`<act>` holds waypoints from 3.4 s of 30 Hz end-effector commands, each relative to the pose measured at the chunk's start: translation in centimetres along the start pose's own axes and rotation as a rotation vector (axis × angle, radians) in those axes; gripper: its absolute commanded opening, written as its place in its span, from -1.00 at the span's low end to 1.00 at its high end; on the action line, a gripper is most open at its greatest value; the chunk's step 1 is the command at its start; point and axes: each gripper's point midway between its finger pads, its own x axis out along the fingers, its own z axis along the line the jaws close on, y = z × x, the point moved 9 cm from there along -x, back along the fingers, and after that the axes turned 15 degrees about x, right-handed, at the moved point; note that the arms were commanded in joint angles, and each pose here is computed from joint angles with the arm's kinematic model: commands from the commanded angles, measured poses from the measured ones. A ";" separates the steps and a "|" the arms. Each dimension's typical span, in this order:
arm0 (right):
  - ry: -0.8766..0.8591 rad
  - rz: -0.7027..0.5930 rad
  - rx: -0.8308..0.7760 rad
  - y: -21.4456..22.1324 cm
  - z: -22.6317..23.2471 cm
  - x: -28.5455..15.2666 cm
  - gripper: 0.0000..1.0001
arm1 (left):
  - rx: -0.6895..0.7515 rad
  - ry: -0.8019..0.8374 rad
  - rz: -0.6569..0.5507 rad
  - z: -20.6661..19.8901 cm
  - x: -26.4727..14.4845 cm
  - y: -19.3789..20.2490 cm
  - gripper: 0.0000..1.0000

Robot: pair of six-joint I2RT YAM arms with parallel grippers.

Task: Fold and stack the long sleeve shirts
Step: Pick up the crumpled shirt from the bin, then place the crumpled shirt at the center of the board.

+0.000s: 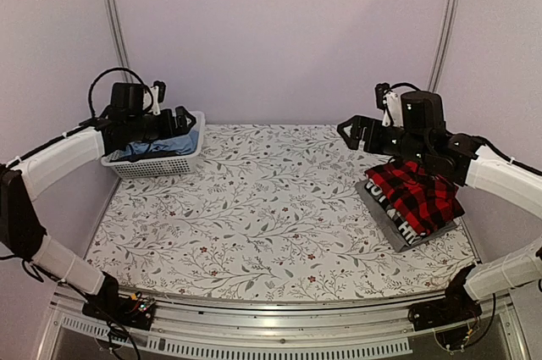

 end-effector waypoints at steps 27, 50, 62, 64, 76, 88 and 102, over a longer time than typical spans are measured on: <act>-0.075 0.042 0.005 1.0 0.1 0.1 0.98 | -0.260 -0.400 0.226 20.0 14.3 0.8 -0.57; -0.063 0.044 0.001 0.9 0.2 1.1 0.98 | 0.171 -0.102 -0.394 2.6 -3.9 -18.0 -1.00; -0.050 0.017 -0.029 -0.1 0.8 0.8 0.98 | 0.256 0.301 -0.579 -8.8 -10.4 -20.1 -1.00; -0.045 0.015 -0.031 -0.1 0.7 0.7 0.98 | 0.249 0.363 -0.554 -10.0 -9.9 -19.2 -1.00; -0.022 0.088 -0.063 1.6 -0.4 1.1 0.98 | 0.205 0.722 0.013 -17.3 0.6 -2.2 -1.00; 0.032 0.204 -0.130 5.0 -0.2 3.4 0.98 | 0.080 0.387 0.201 -14.6 1.7 6.1 0.14; 0.039 0.238 -0.175 7.1 1.6 5.2 0.98 | -0.327 -0.219 0.240 1.4 3.1 9.8 0.21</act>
